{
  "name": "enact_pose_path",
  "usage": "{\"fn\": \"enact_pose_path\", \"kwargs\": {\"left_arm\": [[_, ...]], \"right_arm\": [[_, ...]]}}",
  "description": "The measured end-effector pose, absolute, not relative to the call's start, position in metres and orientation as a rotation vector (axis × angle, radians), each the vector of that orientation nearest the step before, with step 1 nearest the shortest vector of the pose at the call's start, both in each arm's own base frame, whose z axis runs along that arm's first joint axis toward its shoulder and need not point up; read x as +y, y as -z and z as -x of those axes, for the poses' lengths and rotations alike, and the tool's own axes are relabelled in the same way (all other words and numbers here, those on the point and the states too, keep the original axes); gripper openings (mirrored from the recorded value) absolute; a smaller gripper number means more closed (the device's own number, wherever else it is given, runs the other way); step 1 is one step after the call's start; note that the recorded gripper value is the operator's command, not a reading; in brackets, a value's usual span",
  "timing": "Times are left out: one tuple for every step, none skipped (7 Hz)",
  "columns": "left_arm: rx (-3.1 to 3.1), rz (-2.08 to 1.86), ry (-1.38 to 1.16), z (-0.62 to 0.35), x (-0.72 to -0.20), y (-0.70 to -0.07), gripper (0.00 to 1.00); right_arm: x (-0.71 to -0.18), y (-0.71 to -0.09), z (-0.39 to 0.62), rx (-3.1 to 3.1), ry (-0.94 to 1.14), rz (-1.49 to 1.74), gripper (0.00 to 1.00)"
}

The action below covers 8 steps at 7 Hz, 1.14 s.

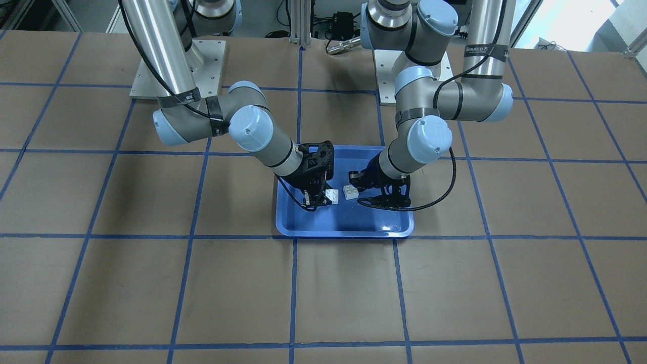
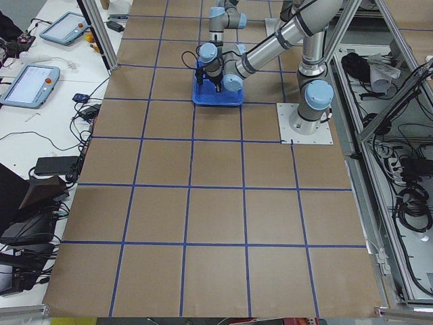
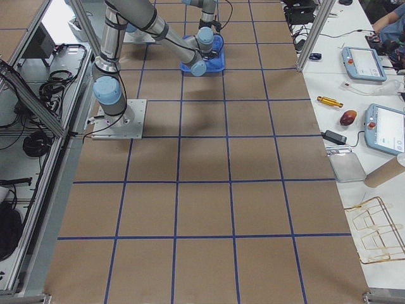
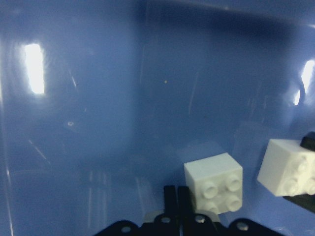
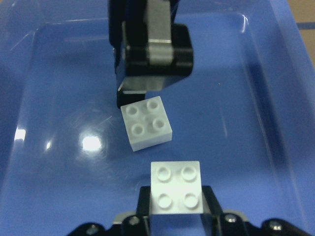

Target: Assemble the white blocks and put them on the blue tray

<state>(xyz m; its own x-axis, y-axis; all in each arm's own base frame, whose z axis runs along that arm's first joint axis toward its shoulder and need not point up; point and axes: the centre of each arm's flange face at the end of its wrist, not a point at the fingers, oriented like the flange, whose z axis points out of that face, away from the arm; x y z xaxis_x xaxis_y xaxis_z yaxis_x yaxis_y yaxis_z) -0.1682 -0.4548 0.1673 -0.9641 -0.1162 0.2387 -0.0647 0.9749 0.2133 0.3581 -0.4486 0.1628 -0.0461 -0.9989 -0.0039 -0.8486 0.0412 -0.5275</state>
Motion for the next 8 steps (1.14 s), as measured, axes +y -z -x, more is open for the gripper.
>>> {"fn": "enact_pose_path", "kwargs": {"left_arm": [[-2.871, -0.134, 0.299, 0.168, -0.454, -0.166, 0.15], [-2.872, -0.133, 0.299, 0.168, -0.453, -0.166, 0.15], [-2.872, -0.133, 0.298, 0.168, -0.453, -0.166, 0.15], [-2.872, -0.121, 0.295, 0.168, -0.453, -0.165, 0.15], [-2.871, -0.089, 0.287, 0.168, -0.454, -0.166, 0.15], [-2.870, -0.064, 0.280, 0.168, -0.455, -0.166, 0.15], [-2.870, -0.054, 0.279, 0.168, -0.455, -0.166, 0.15], [-2.870, -0.050, 0.279, 0.168, -0.455, -0.165, 0.15]], "right_arm": [[-0.450, -0.164, -0.359, 1.954, 0.558, 1.864, 0.00], [-0.451, -0.164, -0.360, 1.953, 0.559, 1.863, 0.00], [-0.451, -0.164, -0.360, 1.953, 0.555, 1.860, 0.00], [-0.451, -0.162, -0.360, 1.953, 0.550, 1.857, 0.00], [-0.450, -0.158, -0.361, 1.951, 0.541, 1.856, 0.00], [-0.448, -0.154, -0.364, 1.946, 0.532, 1.860, 0.00], [-0.444, -0.153, -0.368, 1.944, 0.524, 1.861, 0.01], [-0.442, -0.152, -0.371, 1.950, 0.516, 1.853, 0.04]]}}
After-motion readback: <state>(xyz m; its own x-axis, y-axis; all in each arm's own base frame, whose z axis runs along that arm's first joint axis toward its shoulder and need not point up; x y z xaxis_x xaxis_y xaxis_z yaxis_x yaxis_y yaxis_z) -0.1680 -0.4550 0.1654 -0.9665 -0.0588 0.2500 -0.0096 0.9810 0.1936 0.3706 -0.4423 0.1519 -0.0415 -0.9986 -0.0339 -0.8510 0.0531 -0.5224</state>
